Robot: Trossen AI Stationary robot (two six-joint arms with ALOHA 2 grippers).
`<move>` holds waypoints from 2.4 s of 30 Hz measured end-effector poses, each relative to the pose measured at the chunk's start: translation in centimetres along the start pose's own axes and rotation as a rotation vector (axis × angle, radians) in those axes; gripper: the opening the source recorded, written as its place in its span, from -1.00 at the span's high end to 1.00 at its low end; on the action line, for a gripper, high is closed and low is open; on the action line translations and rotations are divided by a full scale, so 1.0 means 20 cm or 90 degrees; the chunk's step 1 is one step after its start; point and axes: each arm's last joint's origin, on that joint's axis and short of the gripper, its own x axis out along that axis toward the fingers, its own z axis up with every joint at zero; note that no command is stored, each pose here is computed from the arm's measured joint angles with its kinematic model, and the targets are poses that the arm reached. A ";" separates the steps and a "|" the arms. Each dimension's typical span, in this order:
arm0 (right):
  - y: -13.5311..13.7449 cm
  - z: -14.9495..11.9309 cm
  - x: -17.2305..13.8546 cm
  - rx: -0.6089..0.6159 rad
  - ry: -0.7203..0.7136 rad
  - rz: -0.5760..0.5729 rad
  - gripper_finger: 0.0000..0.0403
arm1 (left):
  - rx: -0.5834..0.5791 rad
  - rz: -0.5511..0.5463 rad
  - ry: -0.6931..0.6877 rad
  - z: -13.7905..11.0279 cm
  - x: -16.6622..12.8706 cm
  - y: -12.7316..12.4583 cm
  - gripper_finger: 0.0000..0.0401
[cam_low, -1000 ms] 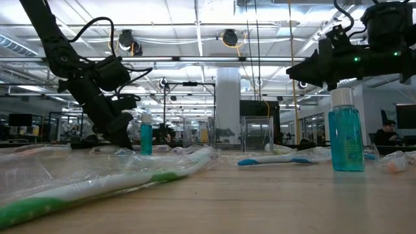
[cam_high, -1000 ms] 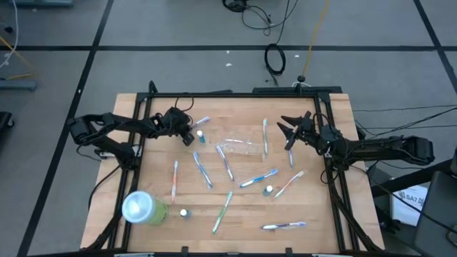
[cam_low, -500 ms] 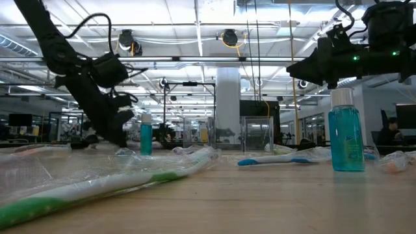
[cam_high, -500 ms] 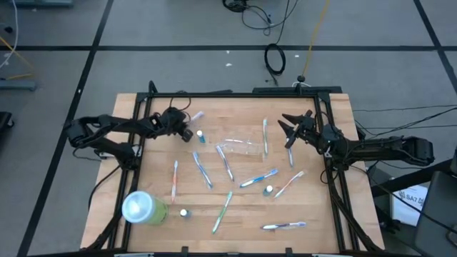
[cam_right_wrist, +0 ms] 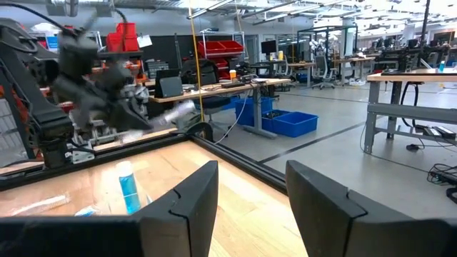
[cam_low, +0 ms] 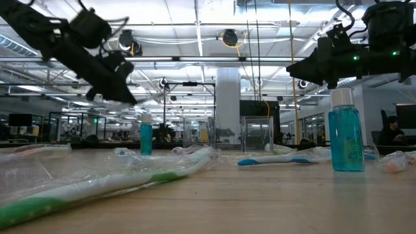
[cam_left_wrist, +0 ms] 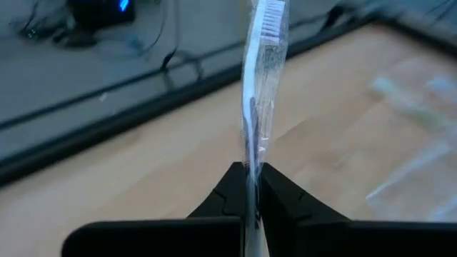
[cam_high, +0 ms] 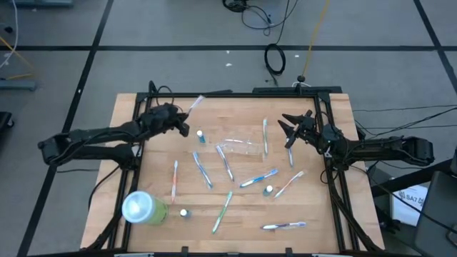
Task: Pick & Place toothbrushing station
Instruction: Put the top left purple toothbrush into the transparent organizer
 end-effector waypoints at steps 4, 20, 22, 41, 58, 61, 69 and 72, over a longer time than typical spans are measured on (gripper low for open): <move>0.00 0.00 0.00 0.000 0.000 0.000 0.21 | -0.002 -0.073 -0.086 0.06 -0.07 -0.08 0.88; 0.00 0.01 0.00 0.033 -0.014 0.002 0.21 | 0.053 -0.277 -0.306 0.12 -0.11 -0.39 0.87; 0.00 0.01 0.00 0.034 -0.017 0.002 0.21 | 0.048 -0.286 -0.318 0.10 -0.07 -0.42 0.92; 0.00 0.03 0.00 0.040 -0.037 0.003 0.21 | 0.014 -0.303 -0.365 0.03 0.25 -0.68 0.92; 0.00 0.02 0.00 0.054 -0.031 0.005 0.21 | -0.020 -0.198 -0.322 -0.18 0.47 -0.73 0.95; 0.00 0.02 0.00 0.059 -0.031 0.005 0.21 | -0.012 -0.200 -0.345 -0.20 0.48 -0.73 0.95; 0.00 0.03 0.00 0.057 -0.033 0.004 0.21 | 0.008 -0.195 -0.324 -0.28 0.53 -0.74 0.94; 0.00 0.03 0.00 0.055 -0.033 0.004 0.21 | 0.015 -0.193 -0.320 -0.28 0.53 -0.74 0.88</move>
